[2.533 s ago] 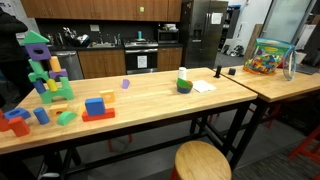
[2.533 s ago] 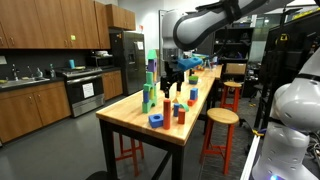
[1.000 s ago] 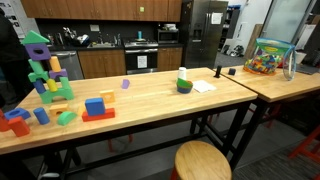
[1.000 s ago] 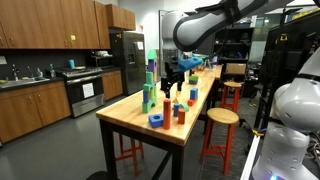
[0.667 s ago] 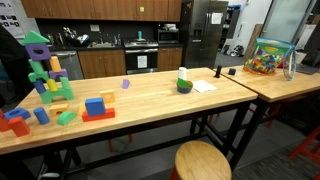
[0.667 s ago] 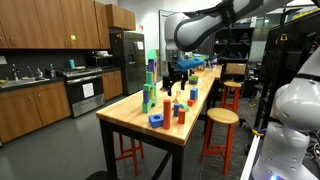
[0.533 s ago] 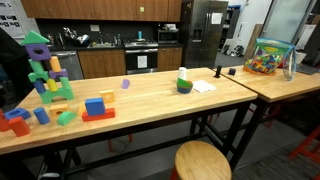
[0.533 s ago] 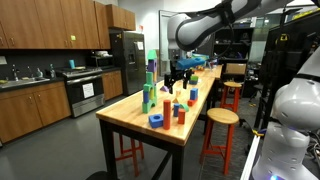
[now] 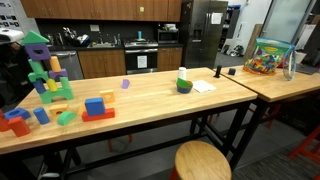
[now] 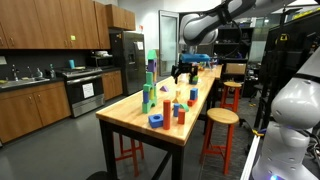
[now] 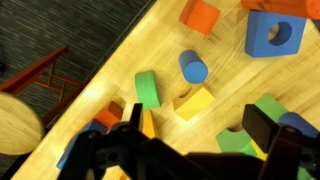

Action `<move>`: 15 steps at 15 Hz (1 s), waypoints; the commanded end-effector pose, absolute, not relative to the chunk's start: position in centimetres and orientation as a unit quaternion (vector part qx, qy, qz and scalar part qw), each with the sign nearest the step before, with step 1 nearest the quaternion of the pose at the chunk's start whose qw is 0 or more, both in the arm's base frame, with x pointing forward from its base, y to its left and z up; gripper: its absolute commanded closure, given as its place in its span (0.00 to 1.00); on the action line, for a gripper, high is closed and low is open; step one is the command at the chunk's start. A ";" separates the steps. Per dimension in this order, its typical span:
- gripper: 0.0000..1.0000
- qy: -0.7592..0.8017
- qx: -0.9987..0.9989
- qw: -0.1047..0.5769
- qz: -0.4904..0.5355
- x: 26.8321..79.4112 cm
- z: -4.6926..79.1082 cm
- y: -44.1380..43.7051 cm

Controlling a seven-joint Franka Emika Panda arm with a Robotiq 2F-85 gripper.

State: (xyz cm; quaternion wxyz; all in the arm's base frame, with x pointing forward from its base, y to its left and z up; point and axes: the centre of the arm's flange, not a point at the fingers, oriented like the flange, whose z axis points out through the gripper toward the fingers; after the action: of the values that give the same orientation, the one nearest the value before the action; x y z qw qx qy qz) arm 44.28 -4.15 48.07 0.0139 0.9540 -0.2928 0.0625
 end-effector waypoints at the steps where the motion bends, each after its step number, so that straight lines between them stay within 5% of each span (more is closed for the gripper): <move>1: 0.00 -0.344 0.936 -0.003 0.068 44.8 48.1 -7.0; 11: 0.00 -0.512 0.847 -0.136 0.034 43.7 44.3 -14.9; 15: 0.00 -0.496 0.859 -0.125 0.028 43.6 44.3 -15.1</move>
State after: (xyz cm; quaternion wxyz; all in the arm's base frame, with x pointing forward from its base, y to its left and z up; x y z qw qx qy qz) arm 43.56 -15.15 44.31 -0.1253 0.8590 -0.4957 0.0279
